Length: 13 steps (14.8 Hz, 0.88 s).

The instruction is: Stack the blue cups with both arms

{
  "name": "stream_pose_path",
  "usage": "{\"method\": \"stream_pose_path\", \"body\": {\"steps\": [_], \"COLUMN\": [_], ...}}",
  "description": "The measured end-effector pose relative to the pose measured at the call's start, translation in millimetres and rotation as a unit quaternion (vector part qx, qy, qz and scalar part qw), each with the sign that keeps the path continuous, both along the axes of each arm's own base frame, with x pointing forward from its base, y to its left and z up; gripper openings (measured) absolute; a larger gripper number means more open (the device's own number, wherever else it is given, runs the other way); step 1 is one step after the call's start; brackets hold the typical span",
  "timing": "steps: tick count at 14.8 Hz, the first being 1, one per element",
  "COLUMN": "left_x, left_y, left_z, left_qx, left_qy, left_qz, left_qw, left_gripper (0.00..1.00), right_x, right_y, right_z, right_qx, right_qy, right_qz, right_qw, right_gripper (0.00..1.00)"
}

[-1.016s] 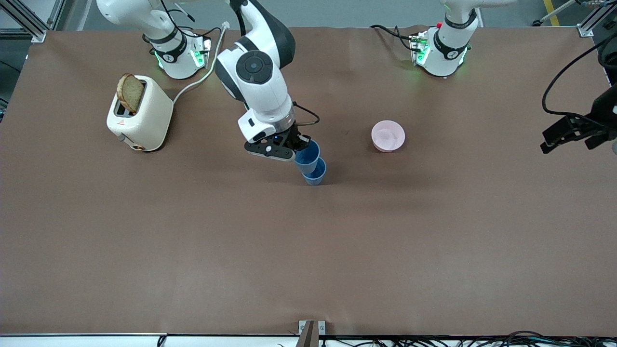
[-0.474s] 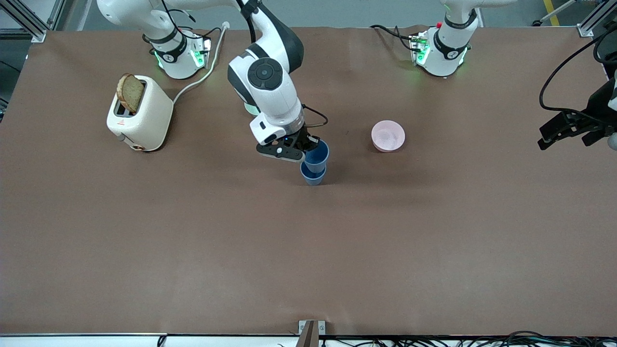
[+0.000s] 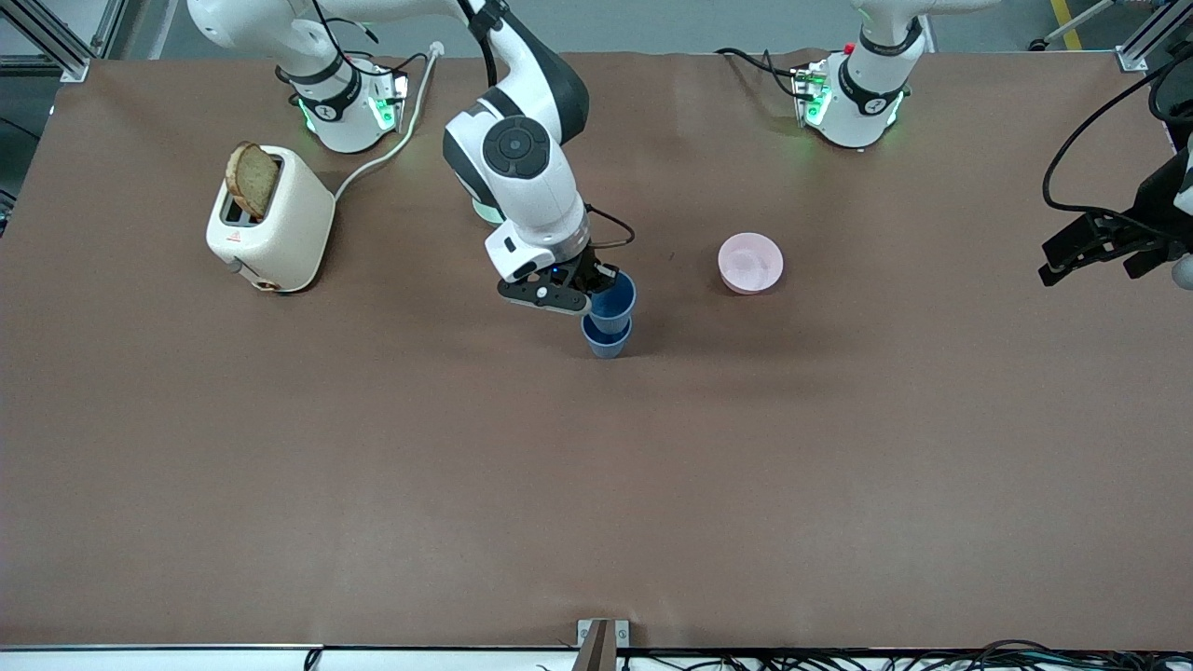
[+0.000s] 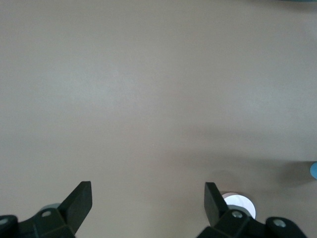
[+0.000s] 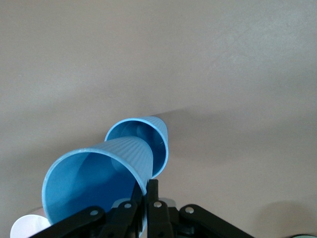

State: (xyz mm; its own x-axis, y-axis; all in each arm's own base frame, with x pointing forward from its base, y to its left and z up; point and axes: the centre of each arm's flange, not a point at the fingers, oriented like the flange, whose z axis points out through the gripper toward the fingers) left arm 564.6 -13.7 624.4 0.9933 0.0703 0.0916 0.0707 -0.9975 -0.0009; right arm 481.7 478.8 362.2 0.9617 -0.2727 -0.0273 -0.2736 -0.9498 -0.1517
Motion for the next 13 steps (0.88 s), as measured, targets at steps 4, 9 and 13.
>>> {"method": "stream_pose_path", "body": {"steps": [4,9,13], "left_x": [0,0,0], "left_y": [-4,-8,-8], "left_z": [2,7,12], "left_qx": [0.000,0.000,0.000], "left_qy": [-0.001,-0.006,-0.011], "left_qz": [-0.003,-0.008,-0.007], "left_qw": [1.000,1.000,1.000], "left_gripper": [1.00,1.00,1.00], "right_x": [-3,19,65], "right_y": [4,-15,-71], "right_z": [-11,-3,42], "right_qx": [-0.006,-0.018,-0.034], "right_qy": [0.005,-0.019,-0.061], "right_qz": [0.003,-0.005,-0.015], "right_qw": [1.000,1.000,0.997], "right_gripper": [0.26,0.75,1.00]}}
